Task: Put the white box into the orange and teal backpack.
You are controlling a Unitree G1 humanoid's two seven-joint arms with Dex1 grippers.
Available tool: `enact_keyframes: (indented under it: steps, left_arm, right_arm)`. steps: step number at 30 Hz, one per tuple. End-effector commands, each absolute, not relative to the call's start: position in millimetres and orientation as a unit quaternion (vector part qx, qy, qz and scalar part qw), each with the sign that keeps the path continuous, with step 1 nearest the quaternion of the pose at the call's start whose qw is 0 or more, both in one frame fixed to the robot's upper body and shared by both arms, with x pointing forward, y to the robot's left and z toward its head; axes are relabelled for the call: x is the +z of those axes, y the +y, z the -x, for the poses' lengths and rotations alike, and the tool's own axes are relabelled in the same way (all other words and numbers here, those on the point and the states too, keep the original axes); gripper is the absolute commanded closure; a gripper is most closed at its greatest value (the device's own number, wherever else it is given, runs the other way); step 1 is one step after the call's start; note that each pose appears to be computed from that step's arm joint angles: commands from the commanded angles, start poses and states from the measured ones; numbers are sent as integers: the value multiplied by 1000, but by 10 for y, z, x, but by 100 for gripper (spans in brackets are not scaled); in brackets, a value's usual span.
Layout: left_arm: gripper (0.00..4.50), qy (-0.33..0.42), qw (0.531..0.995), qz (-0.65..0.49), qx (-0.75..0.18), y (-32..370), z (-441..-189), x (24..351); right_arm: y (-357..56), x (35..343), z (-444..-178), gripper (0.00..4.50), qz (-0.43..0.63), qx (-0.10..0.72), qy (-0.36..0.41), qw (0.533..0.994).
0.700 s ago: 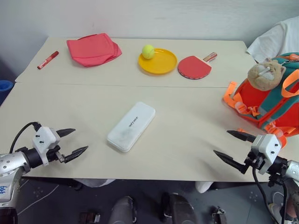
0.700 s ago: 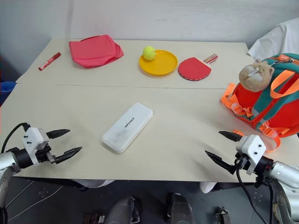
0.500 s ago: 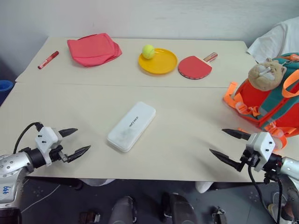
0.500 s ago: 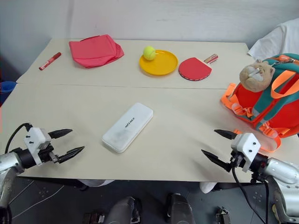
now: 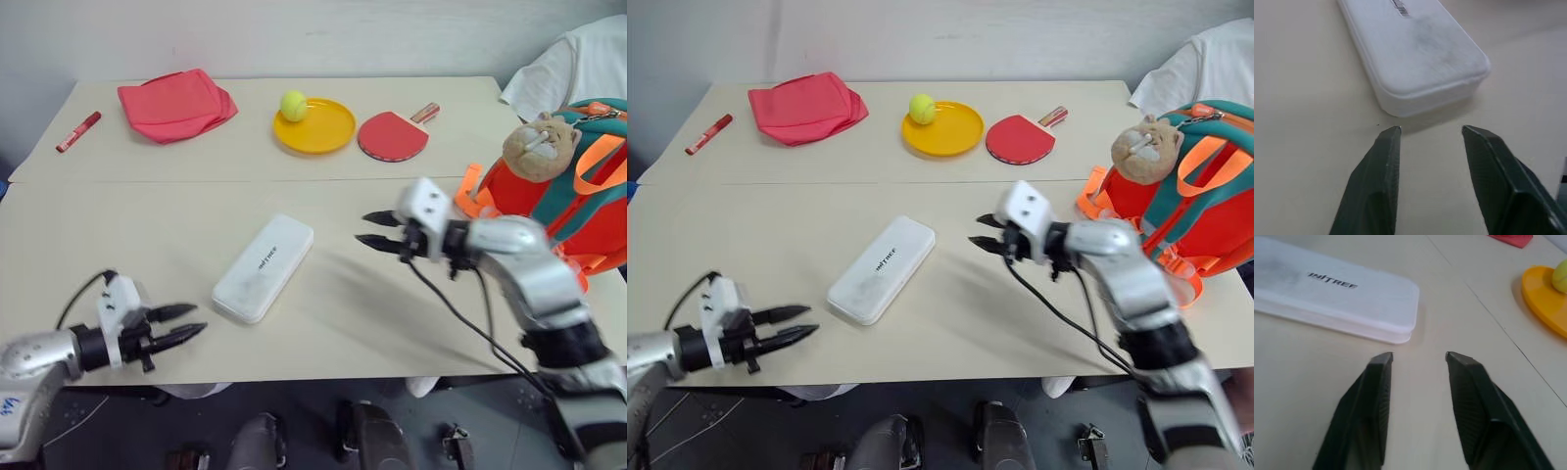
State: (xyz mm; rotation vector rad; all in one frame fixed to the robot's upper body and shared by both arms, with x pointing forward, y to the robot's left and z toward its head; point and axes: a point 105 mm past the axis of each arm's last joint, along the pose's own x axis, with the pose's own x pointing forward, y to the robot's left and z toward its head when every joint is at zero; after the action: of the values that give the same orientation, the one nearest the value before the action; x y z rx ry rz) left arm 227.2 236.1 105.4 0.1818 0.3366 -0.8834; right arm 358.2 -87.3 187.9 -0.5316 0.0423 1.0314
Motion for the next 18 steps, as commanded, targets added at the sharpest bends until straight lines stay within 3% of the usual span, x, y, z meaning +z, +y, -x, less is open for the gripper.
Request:
enact_keyframes:
  steps: [1,3,4,12,18]
  left_arm:
    - [366,142,880,-103,-441,2249,-2284,1123]
    - [422,136,881,-107,-440,2198,-2353,1141]
    - [444,136,882,-108,-438,2191,-2372,1143]
    - [444,116,896,-99,-417,2156,-2500,1192]
    - [444,123,904,-65,-405,2150,-2518,1167]
  right_arm:
    - [-742,1868,-3896,395,257,466,28,846]
    - [-641,1944,-4082,450,248,455,20,855]
    - [-611,1960,-4132,450,246,453,18,857]
    - [-251,1875,-4405,450,203,440,10,875]
    - [-169,1590,-4324,450,199,483,46,851]
